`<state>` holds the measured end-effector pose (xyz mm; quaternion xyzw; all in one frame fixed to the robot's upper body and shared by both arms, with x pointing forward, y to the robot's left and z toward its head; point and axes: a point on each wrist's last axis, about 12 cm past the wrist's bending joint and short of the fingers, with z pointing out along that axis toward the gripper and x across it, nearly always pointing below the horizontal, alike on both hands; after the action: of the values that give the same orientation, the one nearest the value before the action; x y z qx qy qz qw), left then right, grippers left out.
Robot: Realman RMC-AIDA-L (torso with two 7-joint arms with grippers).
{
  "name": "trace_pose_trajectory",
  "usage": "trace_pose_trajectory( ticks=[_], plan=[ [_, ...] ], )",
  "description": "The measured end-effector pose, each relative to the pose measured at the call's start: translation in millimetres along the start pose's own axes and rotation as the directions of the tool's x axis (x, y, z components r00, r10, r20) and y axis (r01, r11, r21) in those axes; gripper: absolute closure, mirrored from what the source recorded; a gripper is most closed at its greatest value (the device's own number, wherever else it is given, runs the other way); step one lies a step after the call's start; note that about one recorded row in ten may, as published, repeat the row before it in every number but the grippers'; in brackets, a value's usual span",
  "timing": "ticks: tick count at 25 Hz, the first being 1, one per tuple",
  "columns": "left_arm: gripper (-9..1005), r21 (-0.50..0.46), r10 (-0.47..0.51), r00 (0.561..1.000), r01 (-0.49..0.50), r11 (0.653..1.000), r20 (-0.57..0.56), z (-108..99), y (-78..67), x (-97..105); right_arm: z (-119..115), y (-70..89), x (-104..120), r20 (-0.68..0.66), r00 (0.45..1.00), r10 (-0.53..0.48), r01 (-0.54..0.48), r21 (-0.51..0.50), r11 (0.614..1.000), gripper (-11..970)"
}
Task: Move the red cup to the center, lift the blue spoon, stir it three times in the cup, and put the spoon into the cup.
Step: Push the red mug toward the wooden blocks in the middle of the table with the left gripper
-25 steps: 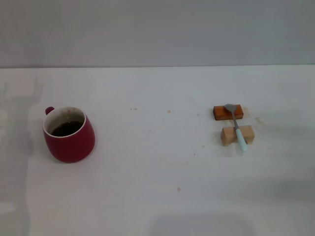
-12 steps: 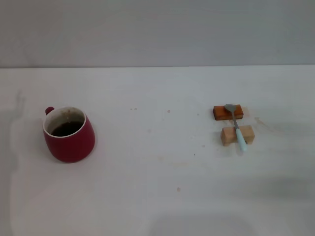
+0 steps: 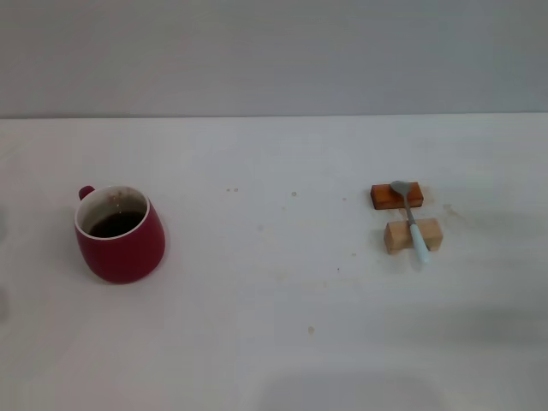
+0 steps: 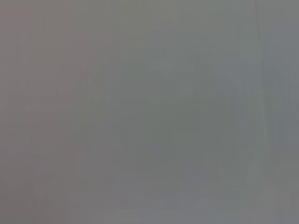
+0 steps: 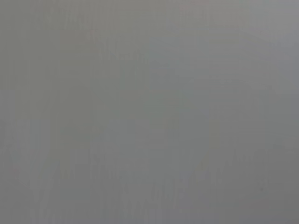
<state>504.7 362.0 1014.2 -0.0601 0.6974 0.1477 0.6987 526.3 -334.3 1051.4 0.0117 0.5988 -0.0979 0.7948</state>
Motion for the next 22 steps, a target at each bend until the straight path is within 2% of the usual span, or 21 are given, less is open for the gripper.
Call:
trace_pose_trajectory(
  ticks=[1, 2, 3, 4, 5, 6, 7, 8, 10, 14, 21, 22],
  plan=[
    [388, 0.0, 0.0, 1.0, 0.0, 1.0, 0.0, 0.0, 0.0, 0.0, 0.0, 0.0, 0.0, 0.0, 1.0, 0.0, 0.0, 0.0, 1.0, 235],
    [434, 0.011, 0.062, 0.998, -0.062, 0.998, -0.023, -1.2, 0.5, 3.4, -0.4, -0.8, 0.1, 0.0, 1.0, -0.003, 0.003, 0.001, 1.0, 235],
    [458, 0.011, 0.062, 0.998, -0.062, 0.998, -0.023, -1.2, 0.5, 3.4, -0.4, -0.8, 0.1, 0.0, 1.0, -0.003, 0.003, 0.001, 1.0, 235],
    [482, 0.024, 0.109, 0.993, -0.109, 0.994, -0.034, -2.0, -0.5, 5.2, -0.6, -1.6, 0.3, -0.001, 1.0, -0.006, 0.006, 0.002, 1.0, 235],
    [506, 0.065, 0.204, 0.978, -0.201, 0.978, -0.05, -4.1, -3.5, 8.9, -0.6, -2.9, 0.4, -0.002, 1.0, -0.009, 0.009, 0.006, 1.0, 235],
    [530, 0.065, 0.204, 0.978, -0.201, 0.978, -0.05, -4.1, -3.5, 8.9, -0.6, -2.9, 0.4, -0.002, 1.0, -0.009, 0.009, 0.006, 1.0, 235],
    [554, 0.1, 0.277, 0.959, -0.271, 0.957, -0.055, -6.7, -5.2, 12.0, -0.5, -3.6, 0.5, -0.003, 1.0, -0.01, 0.01, 0.009, 1.0, 235],
    [579, 0.1, 0.277, 0.959, -0.271, 0.957, -0.055, -6.7, -5.2, 12.0, -0.5, -3.6, 0.5, -0.003, 1.0, -0.01, 0.01, 0.009, 1.0, 235],
    [627, 0.131, 0.335, 0.94, -0.326, 0.936, -0.055, -10.2, -5.0, 15.1, -0.4, -4.6, 0.9, -0.006, 1.0, -0.014, 0.014, 0.01, 1.0, 235],
    [750, 0.165, 0.362, 0.931, -0.35, 0.922, -0.052, -14.4, -5.5, 18.0, 0.3, -5.5, 1.4, -0.011, 1.0, -0.02, 0.02, 0.01, 1.0, 235],
    [994, 0.265, 0.421, 0.907, -0.402, 0.876, -0.019, -21.5, -12.4, 22.3, 1.8, -6.0, 1.7, -0.014, 0.999, -0.028, 0.028, 0.007, 1.0, 235],
    [994, 0.273, 0.424, 0.905, -0.405, 0.873, -0.014, -21.4, -13.8, 22.1, 1.8, -6.0, 1.7, -0.014, 1.0, -0.028, 0.028, 0.007, 1.0, 235]
  ],
)
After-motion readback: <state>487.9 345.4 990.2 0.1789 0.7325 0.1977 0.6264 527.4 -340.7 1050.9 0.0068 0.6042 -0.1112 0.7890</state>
